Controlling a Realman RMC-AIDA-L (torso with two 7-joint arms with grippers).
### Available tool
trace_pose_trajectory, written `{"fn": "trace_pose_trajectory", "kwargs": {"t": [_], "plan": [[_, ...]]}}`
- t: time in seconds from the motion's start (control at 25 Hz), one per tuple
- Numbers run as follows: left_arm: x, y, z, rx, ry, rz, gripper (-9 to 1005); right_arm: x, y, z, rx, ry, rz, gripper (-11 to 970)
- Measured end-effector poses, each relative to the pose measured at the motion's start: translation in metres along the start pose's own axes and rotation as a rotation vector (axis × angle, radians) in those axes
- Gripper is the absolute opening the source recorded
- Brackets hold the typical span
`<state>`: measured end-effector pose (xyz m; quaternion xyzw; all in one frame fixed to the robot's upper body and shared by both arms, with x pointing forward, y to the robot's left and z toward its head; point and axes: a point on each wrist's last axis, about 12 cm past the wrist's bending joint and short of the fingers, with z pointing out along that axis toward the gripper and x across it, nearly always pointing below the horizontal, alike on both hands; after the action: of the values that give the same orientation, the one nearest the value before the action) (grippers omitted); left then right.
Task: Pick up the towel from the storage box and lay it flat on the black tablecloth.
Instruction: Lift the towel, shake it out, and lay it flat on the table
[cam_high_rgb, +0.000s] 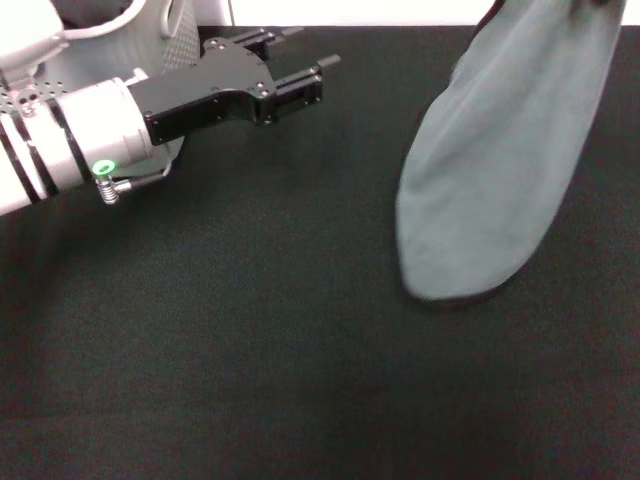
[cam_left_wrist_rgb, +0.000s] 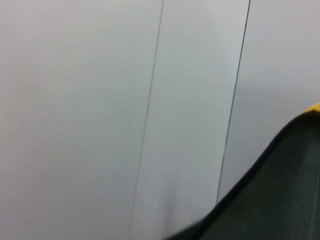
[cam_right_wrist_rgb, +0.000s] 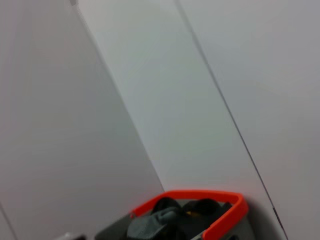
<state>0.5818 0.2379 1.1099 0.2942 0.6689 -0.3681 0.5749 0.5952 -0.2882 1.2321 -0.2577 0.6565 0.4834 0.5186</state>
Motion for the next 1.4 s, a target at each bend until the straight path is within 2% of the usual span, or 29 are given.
{"fn": "trace_pose_trajectory", "kwargs": {"t": [0.2, 0.44, 0.56, 0.64, 0.68, 0.72, 0.8, 0.88, 0.92, 1.0, 1.12, 1.4], "plan": [[-0.001, -0.001, -0.010, -0.010, -0.063, -0.018, 640, -0.040, 0.027, -0.011, 0.010, 0.111, -0.137, 8], [0.002, -0.002, -0.014, -0.016, -0.072, -0.020, 640, -0.074, 0.043, -0.001, -0.041, 0.303, -0.114, 8], [0.003, -0.003, -0.014, -0.010, -0.073, -0.020, 640, -0.093, 0.048, 0.004, -0.017, 0.353, -0.160, 9], [0.002, -0.005, -0.013, 0.003, -0.081, -0.012, 640, -0.111, 0.055, 0.002, -0.002, 0.324, -0.229, 9], [0.002, -0.005, -0.013, 0.004, -0.083, -0.011, 640, -0.128, 0.065, -0.005, -0.017, 0.268, -0.293, 9], [0.002, -0.006, -0.013, 0.007, -0.086, -0.011, 640, -0.128, 0.065, -0.005, -0.017, 0.268, -0.293, 9], [0.001, -0.006, -0.013, 0.009, -0.092, -0.013, 640, -0.147, 0.075, -0.012, -0.070, 0.206, -0.345, 9], [0.000, -0.007, -0.013, 0.011, -0.105, -0.019, 640, -0.168, 0.088, -0.023, -0.192, 0.111, -0.380, 9], [0.000, -0.007, -0.013, 0.013, -0.114, -0.021, 640, -0.168, 0.088, -0.023, -0.192, 0.111, -0.380, 9], [-0.001, -0.008, -0.014, 0.018, -0.137, -0.027, 640, -0.177, 0.094, -0.032, -0.278, 0.052, -0.390, 9], [-0.004, -0.011, -0.015, 0.037, -0.199, -0.046, 641, -0.178, 0.095, -0.036, -0.334, 0.049, -0.393, 10], [-0.009, -0.013, -0.014, 0.064, -0.240, -0.048, 640, -0.140, 0.081, -0.010, -0.405, 0.227, -0.337, 10]]}}
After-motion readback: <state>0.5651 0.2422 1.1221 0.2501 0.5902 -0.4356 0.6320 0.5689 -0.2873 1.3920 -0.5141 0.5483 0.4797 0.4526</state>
